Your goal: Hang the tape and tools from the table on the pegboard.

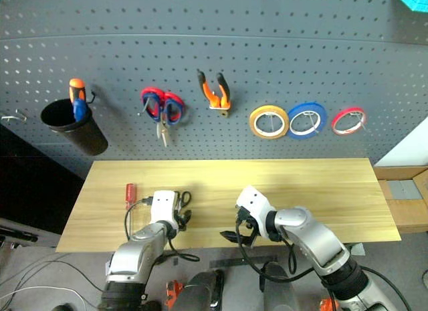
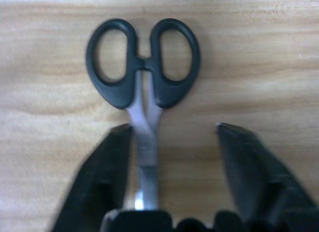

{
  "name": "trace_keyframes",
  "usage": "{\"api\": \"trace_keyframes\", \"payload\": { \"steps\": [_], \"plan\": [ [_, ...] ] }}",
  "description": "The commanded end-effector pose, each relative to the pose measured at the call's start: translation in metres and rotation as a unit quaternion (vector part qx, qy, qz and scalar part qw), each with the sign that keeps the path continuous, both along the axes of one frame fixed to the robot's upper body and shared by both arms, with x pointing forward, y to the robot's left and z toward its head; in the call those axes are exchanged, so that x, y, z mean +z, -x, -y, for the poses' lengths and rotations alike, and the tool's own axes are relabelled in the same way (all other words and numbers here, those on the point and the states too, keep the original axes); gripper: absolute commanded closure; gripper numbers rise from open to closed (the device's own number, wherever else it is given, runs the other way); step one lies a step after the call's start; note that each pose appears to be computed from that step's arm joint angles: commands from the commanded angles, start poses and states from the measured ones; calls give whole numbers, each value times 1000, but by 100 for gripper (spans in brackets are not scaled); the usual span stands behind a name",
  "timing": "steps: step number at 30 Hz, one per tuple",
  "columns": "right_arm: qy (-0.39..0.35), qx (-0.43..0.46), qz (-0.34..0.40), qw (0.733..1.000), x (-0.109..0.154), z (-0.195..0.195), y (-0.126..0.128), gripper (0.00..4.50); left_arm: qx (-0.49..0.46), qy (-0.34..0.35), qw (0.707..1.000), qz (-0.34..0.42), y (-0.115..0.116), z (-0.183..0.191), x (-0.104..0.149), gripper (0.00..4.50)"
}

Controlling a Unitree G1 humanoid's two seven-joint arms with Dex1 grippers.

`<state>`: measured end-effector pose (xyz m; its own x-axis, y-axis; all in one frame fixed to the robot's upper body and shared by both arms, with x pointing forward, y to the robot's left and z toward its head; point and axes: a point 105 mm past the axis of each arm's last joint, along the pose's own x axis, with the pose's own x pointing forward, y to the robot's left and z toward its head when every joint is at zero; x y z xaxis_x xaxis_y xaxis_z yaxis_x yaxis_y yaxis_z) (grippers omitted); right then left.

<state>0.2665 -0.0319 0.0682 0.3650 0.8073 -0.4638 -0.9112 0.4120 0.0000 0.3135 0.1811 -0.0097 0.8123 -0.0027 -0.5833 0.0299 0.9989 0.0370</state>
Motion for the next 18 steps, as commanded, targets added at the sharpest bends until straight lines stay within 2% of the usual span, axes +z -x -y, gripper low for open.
{"api": "trace_keyframes", "payload": {
  "steps": [1, 4, 5, 9, 11, 14, 18],
  "plan": [
    [-11, -2, 5, 1000, 6, 0, 0, 0, 13, -24, 1000, -14, 5, -10, -2, 314],
    [-11, -3, 6, 1000, 7, 1, -2, 0, 12, -45, 999, -18, 11, -19, -3, 422],
    [-11, -3, 6, 1000, 8, 1, -2, 0, 11, -51, 999, -13, 12, -21, -2, 443],
    [-52, -6, 5, 999, 21, -4, -8, 0, -1, -63, 996, 70, 9, -24, 19, 442],
    [-79, -4, 10, 997, 36, -8, -12, 0, -36, -67, 986, 150, 8, -17, 47, 442],
    [-108, 30, 21, 993, 55, -14, -8, 0, -78, -65, 951, 292, 18, -7, 98, 442],
    [-179, 94, 21, 979, 88, -22, 9, 0, -85, -46, 924, 370, 33, -4, 129, 442]
  ]
}}
